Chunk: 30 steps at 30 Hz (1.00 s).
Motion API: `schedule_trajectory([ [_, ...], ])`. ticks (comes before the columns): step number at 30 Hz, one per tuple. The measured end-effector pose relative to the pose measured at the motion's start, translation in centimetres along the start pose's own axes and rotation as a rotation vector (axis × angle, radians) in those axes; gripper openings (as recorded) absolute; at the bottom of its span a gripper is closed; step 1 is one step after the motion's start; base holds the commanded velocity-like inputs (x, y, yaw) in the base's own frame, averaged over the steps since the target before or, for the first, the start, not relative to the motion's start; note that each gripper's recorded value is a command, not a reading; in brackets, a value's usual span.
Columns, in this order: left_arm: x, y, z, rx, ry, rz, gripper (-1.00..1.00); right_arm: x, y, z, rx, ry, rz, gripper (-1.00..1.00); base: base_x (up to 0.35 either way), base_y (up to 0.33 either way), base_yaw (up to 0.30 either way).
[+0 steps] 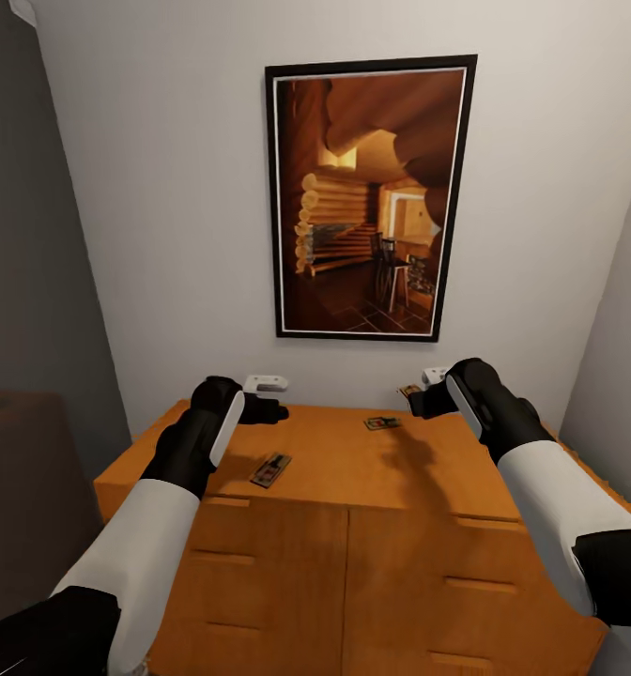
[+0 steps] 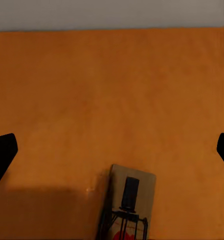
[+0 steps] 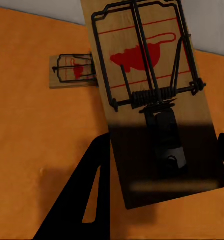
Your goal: Take the four mousetraps from the cabinet in the bathroom and place them on the bathroom floor. Make sure all four end up on the same floor surface, and ensure that at least two of them are either under or directly next to the same bathroom sink.
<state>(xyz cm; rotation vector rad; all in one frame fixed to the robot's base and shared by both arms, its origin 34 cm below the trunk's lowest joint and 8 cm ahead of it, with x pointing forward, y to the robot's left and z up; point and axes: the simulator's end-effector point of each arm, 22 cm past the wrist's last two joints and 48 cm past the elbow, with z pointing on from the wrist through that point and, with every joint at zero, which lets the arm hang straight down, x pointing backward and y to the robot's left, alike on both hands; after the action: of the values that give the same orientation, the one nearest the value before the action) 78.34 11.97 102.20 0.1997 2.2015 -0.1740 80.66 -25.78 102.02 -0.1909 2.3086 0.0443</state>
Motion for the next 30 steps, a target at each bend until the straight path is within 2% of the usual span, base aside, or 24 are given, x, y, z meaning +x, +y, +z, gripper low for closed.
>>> schedule_trajectory([
  [19, 0.0, -0.1, -0.2, 0.001, 0.001, 0.001, 1.00, -0.3, -0.1, -0.5, 0.003, -0.008, 0.001, -1.00, 0.000, 0.001, -0.263],
  [30, 1.4, 0.4, 0.6, -0.008, 0.041, -0.002, 1.00, -0.3, -0.6, -0.5, 0.023, -0.007, 0.001, -1.00, 0.000, 0.000, -0.033],
])
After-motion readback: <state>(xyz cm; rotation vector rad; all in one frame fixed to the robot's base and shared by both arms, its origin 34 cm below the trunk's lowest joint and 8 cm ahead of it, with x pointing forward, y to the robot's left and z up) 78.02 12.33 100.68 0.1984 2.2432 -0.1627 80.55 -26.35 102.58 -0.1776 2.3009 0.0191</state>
